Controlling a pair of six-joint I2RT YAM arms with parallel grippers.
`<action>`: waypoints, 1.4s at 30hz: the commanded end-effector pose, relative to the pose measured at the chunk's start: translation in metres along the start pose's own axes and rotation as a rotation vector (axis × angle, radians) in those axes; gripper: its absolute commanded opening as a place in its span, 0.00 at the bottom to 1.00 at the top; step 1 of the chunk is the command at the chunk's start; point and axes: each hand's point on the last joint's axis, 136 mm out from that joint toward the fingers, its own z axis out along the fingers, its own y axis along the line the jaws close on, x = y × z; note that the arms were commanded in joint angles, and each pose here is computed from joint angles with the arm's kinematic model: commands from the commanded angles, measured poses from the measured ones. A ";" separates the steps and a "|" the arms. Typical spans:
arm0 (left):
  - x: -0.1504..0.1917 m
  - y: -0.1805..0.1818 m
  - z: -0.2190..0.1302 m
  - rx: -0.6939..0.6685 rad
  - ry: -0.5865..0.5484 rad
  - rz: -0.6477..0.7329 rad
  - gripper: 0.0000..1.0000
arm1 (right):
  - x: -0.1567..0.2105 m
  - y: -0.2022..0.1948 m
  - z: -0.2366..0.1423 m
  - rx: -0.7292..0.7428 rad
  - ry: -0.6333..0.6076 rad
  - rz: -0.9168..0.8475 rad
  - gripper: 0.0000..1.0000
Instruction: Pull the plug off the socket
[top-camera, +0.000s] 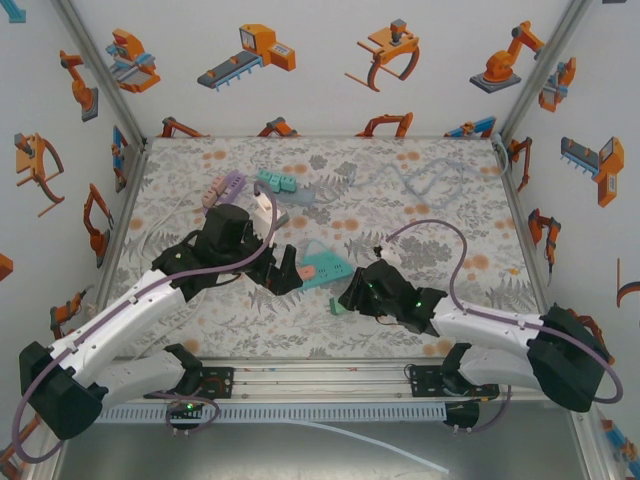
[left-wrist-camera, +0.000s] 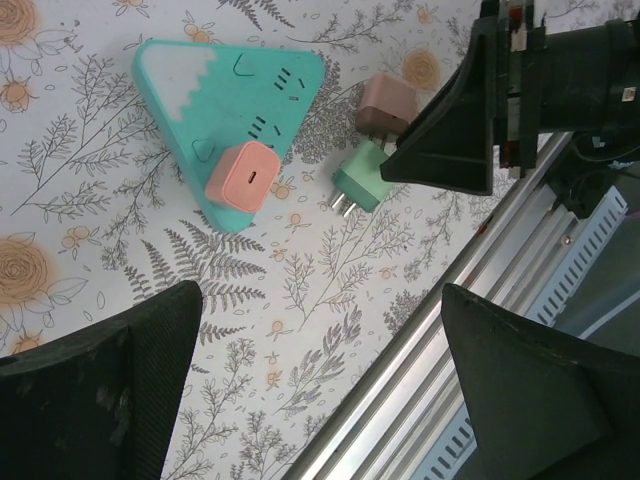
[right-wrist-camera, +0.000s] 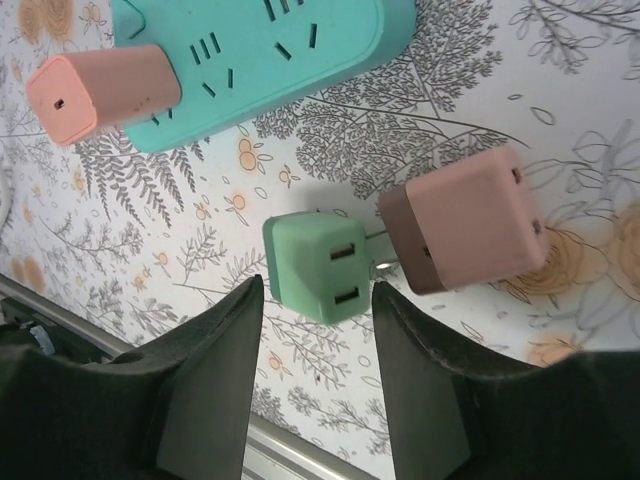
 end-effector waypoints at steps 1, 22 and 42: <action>0.007 0.005 0.002 -0.032 0.022 -0.013 0.96 | -0.008 -0.002 -0.016 0.032 -0.026 -0.081 0.46; -0.011 0.069 0.026 -0.266 0.022 -0.190 0.94 | -0.036 0.114 -0.068 -0.299 -0.273 -1.696 0.46; -0.020 0.122 0.107 -0.136 0.107 -0.306 0.93 | -0.008 0.153 0.025 -0.719 -0.107 -1.843 0.45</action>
